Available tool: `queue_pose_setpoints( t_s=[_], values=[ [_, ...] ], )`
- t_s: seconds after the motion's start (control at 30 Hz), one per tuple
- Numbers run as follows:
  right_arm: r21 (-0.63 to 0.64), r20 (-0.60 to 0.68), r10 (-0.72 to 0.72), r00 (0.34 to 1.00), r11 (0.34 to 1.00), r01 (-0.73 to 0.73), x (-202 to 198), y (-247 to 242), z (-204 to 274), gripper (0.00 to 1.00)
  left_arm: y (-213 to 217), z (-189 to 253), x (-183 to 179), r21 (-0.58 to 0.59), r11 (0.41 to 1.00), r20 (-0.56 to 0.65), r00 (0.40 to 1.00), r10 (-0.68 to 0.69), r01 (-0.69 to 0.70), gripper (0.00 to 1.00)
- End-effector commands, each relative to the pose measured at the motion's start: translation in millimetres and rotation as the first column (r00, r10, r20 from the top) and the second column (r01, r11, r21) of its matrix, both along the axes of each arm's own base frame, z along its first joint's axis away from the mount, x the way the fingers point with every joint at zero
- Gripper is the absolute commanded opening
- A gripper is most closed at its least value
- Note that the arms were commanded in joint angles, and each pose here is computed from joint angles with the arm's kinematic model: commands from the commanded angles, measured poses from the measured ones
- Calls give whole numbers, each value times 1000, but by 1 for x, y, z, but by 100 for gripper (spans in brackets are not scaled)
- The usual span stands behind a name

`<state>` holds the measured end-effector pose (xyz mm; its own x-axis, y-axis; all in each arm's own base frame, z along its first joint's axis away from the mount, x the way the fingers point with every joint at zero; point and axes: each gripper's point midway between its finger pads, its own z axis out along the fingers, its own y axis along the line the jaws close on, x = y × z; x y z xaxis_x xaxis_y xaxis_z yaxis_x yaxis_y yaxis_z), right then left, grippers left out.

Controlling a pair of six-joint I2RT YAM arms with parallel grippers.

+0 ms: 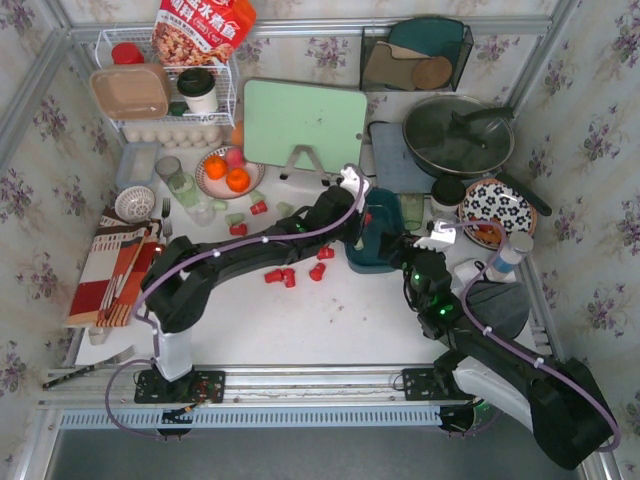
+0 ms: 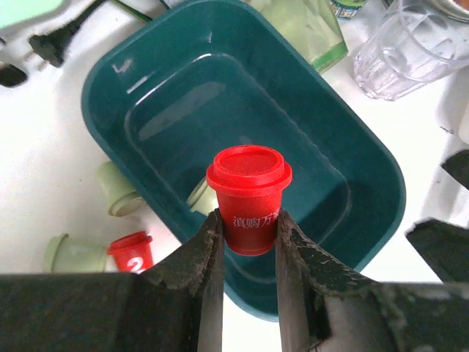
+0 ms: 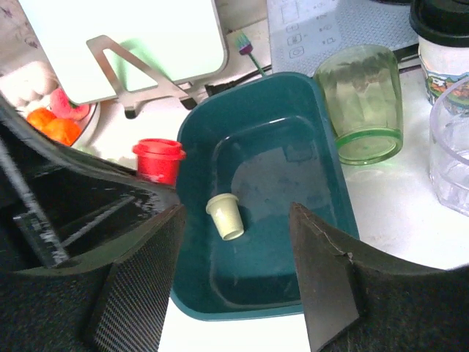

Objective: Mix the coffee capsules in the storage basket

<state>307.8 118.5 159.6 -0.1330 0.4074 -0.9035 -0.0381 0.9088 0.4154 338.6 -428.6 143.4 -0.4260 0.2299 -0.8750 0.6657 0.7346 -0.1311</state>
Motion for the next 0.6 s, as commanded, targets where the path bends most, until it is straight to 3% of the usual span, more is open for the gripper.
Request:
queue_pose_setpoints(
  t_s=[0.0, 0.17, 0.33, 0.4, 0.57],
  values=[
    [48, 50, -44, 998, 998, 41, 3, -5, 14, 66, -10, -21, 1, 5, 999, -122, 991, 51, -51, 27],
    [37, 39, -8, 999, 999, 6, 5, 3, 13, 66, -2, -37, 5, 26, 990, -168, 976, 138, -135, 39],
    [28, 27, 53, 998, 998, -54, 6, 15, 14, 66, 9, -30, 10, -11, 978, -131, 970, 205, -208, 49],
    [20, 17, 75, 997, 997, -75, 7, 19, 13, 66, 12, -24, 10, -30, 976, -116, 970, 212, -216, 61],
    [-14, -17, 133, 991, 991, -134, 10, 32, 7, 65, 33, -9, 11, -63, 957, -66, 958, 280, -284, 63]
  ],
)
